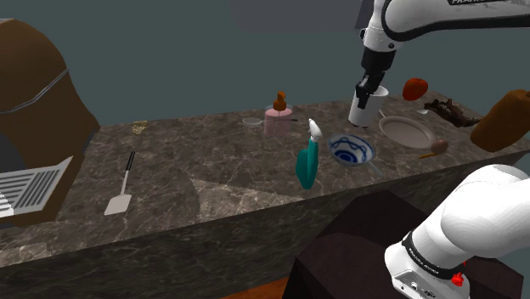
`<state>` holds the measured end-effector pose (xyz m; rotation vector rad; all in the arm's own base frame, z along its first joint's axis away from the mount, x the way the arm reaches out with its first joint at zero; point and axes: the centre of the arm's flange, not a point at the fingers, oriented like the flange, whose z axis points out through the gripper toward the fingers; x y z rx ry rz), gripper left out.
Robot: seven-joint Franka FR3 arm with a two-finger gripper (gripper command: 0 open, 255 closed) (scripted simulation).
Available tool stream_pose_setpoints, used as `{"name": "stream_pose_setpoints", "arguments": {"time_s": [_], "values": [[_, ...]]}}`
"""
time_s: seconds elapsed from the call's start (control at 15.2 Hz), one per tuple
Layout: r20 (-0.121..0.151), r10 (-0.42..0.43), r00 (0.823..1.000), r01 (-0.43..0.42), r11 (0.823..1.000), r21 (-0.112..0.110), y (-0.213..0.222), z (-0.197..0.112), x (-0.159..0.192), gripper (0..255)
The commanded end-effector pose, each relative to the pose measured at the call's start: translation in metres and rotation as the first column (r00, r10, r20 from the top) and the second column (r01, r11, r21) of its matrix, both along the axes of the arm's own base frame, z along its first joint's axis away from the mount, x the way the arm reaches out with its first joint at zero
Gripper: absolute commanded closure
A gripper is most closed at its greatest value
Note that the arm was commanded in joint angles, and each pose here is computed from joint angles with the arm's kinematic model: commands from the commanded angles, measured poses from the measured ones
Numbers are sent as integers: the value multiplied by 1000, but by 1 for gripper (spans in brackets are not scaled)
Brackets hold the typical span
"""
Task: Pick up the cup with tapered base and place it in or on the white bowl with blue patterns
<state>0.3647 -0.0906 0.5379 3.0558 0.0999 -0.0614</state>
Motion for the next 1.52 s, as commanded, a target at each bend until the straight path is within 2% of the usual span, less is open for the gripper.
{"name": "stream_pose_setpoints", "arguments": {"time_s": [0.0, 1.19, 1.45], "values": [[-1, -1, 1000, 1, 1000, -1, 8, -5, -8, 255], [-1, -1, 1000, 1, 1000, -1, 8, -100, -8, 255], [-1, -1, 1000, 1, 1000, -1, 8, -104, -8, 255]]}}
